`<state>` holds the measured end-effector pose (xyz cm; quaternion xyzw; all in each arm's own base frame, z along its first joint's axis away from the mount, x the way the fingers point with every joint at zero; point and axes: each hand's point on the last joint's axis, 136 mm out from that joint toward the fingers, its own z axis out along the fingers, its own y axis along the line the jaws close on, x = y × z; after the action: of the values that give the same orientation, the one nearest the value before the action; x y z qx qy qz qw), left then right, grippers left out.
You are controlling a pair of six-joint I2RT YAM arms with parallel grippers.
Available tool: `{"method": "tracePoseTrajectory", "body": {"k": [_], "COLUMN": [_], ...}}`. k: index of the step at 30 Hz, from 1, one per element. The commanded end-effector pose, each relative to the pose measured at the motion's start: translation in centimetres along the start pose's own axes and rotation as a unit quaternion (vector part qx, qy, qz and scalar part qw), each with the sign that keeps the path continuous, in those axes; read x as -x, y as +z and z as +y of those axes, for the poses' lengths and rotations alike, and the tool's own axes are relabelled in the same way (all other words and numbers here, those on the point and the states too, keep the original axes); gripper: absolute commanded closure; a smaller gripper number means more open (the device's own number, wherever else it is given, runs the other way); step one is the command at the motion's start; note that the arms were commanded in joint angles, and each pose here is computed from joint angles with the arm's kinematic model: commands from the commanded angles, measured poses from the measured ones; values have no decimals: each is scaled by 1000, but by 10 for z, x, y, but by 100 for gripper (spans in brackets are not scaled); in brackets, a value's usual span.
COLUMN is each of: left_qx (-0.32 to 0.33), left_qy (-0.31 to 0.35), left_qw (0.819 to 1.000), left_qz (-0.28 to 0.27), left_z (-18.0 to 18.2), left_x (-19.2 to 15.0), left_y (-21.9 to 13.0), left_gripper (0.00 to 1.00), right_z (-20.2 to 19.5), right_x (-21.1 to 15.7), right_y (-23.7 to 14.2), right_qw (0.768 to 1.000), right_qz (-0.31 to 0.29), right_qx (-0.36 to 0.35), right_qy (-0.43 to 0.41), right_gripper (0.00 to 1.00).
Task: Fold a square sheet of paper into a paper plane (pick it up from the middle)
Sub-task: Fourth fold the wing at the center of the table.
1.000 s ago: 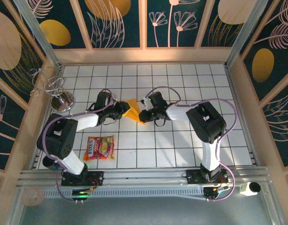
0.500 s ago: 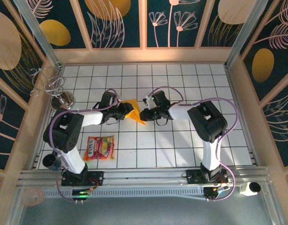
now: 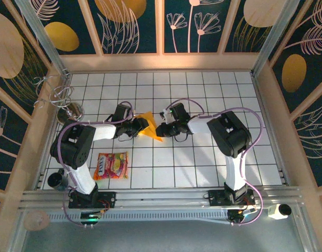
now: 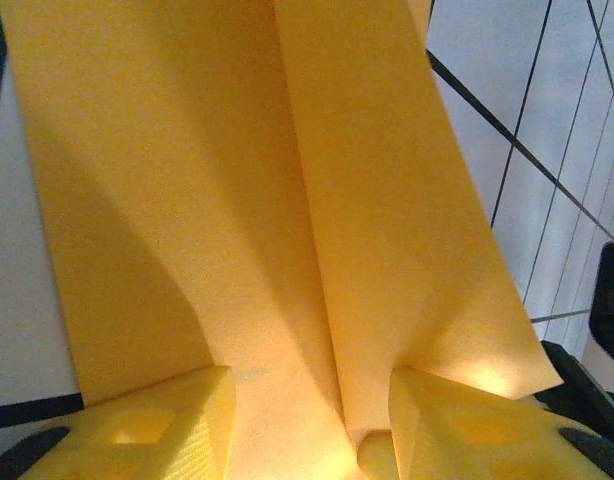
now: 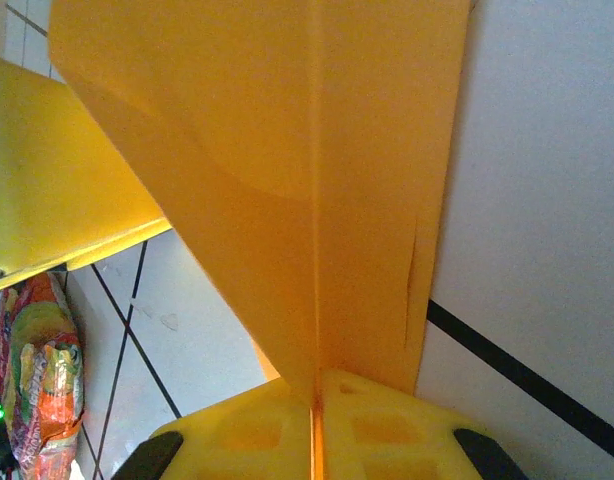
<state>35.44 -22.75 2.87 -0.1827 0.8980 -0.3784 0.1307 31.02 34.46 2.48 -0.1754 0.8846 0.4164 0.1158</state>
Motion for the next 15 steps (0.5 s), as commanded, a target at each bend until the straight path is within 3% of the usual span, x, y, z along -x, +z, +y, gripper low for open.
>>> {"method": "tracePoseTrajectory", "body": {"k": [1, 15], "left_qx": [12, -26], "left_qy": [18, 56], "left_qw": [1000, 998], "left_qz": [-1, -18], "left_z": [1, -28], "left_x": [1, 12], "left_y": [1, -7], "left_gripper": [55, 51], "right_z": [-7, -8], "right_x": [-7, -7], "right_y": [3, 1], "right_qw": [1000, 997], "right_qz": [13, 24], "right_qx": [13, 49], "right_qy": [26, 60], "right_gripper": [89, 90]}}
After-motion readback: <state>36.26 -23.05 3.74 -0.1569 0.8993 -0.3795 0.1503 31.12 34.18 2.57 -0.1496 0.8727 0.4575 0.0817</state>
